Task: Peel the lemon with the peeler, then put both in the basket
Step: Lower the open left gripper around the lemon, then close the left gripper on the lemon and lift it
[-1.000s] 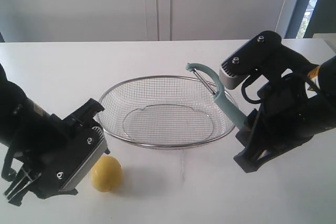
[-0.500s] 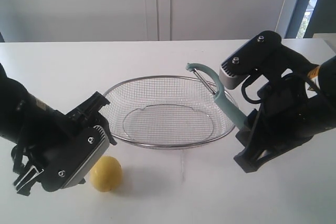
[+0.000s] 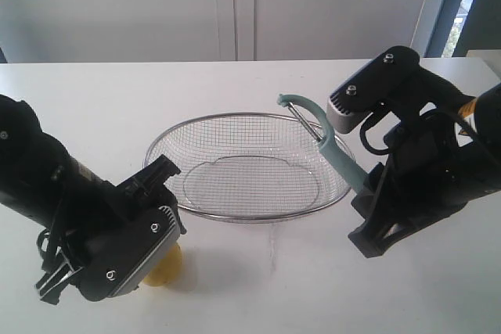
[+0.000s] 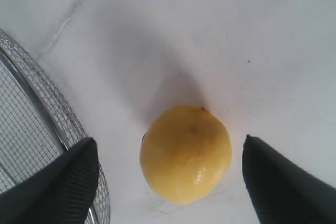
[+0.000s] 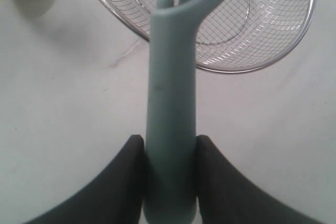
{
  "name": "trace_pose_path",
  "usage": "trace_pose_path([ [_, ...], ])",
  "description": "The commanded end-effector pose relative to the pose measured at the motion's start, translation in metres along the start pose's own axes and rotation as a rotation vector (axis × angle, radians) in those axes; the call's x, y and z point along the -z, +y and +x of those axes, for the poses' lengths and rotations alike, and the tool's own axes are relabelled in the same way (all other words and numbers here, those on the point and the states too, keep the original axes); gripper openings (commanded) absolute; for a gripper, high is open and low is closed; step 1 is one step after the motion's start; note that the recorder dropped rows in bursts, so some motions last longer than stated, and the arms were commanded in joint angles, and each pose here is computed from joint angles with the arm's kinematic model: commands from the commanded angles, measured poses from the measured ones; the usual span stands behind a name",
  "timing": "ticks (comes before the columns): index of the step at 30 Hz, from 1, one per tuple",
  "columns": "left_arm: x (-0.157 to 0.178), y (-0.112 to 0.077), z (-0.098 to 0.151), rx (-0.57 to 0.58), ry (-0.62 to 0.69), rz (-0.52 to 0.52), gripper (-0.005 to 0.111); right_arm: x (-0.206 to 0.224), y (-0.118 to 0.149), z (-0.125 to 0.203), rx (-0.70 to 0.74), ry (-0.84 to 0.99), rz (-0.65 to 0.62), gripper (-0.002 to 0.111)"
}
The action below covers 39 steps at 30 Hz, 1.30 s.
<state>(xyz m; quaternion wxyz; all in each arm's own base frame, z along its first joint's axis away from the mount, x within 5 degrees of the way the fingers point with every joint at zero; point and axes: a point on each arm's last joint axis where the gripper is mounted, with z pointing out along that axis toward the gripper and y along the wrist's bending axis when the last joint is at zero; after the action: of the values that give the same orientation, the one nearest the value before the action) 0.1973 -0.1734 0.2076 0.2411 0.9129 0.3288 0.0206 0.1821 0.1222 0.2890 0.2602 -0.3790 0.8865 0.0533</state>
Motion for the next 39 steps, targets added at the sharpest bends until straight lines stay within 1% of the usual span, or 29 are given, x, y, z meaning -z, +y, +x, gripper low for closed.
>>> trace_pose_path([
  [1, -0.001, -0.002, -0.007, -0.093, -0.053, -0.002, 0.078, 0.002, -0.002, 0.0, -0.012, -0.015, 0.012, 0.0],
  [4, 0.0, 0.001, -0.01, 0.067, -0.086, -0.023, 0.078, 0.002, -0.002, 0.0, -0.012, -0.013, 0.011, 0.0],
  [6, 0.001, 0.002, -0.011, 0.214, -0.105, -0.03, 0.078, 0.002, -0.002, 0.0, -0.012, -0.013, 0.011, 0.0],
  [8, 0.003, 0.003, -0.013, 0.423, -0.128, -0.036, 0.078, 0.002, -0.002, 0.0, -0.012, -0.011, 0.011, 0.0],
  [10, 0.005, 0.003, -0.014, 0.563, -0.134, -0.031, 0.078, 0.002, -0.002, 0.0, -0.012, -0.011, 0.011, 0.0],
  [12, 0.007, 0.004, -0.014, 0.729, -0.139, -0.026, 0.078, 0.002, -0.002, 0.0, -0.012, -0.011, 0.011, 0.0],
  [13, 0.008, 0.004, -0.014, 0.791, -0.14, -0.028, 0.078, 0.002, -0.002, 0.0, -0.012, -0.011, 0.011, 0.0],
  [15, 0.011, 0.004, -0.015, 0.878, -0.144, -0.032, 0.078, 0.002, -0.002, 0.0, -0.012, -0.011, 0.011, 0.0],
  [19, 0.02, 0.005, -0.017, 0.988, -0.159, -0.052, 0.078, 0.002, -0.002, 0.0, -0.012, -0.011, 0.011, 0.0],
  [21, 0.027, 0.003, -0.018, 1.011, -0.15, -0.057, 0.078, 0.002, -0.002, 0.0, -0.012, -0.011, 0.011, 0.0],
  [24, 0.034, -0.001, -0.013, 1.066, -0.078, -0.076, 0.078, 0.002, -0.002, 0.0, -0.012, -0.011, 0.011, 0.0],
  [26, 0.036, -0.003, -0.008, 1.145, -0.016, -0.086, 0.078, 0.002, -0.002, 0.0, -0.012, -0.011, 0.011, 0.0],
  [27, 0.036, -0.006, -0.004, 1.233, 0.028, -0.078, 0.078, 0.002, -0.002, 0.0, -0.012, -0.011, 0.011, 0.0],
  [30, 0.034, -0.01, 0.002, 1.28, 0.083, -0.065, 0.078, 0.002, -0.002, 0.0, -0.012, -0.011, 0.011, 0.0],
  [32, 0.03, -0.009, 0.003, 1.291, 0.089, -0.06, 0.082, 0.002, -0.002, 0.0, -0.012, -0.011, 0.011, 0.0],
  [33, 0.024, -0.009, 0.005, 1.295, 0.097, -0.046, 0.089, 0.002, -0.002, 0.0, -0.012, -0.011, 0.011, 0.0],
  [34, 0.022, -0.009, 0.005, 1.297, 0.1, -0.04, 0.091, 0.002, -0.002, 0.0, -0.012, -0.011, 0.011, 0.0],
  [35, 0.016, -0.008, 0.007, 1.3, 0.105, -0.04, 0.097, 0.002, -0.002, 0.0, -0.012, -0.011, 0.011, 0.0],
  [37, 0.008, -0.006, 0.01, 1.303, 0.109, -0.048, 0.1, 0.002, -0.002, 0.0, -0.012, -0.011, 0.011, 0.0],
  [39, 0.002, -0.003, 0.013, 1.311, 0.102, -0.071, 0.1, 0.002, -0.002, 0.0, -0.012, -0.011, 0.011, 0.0],
])
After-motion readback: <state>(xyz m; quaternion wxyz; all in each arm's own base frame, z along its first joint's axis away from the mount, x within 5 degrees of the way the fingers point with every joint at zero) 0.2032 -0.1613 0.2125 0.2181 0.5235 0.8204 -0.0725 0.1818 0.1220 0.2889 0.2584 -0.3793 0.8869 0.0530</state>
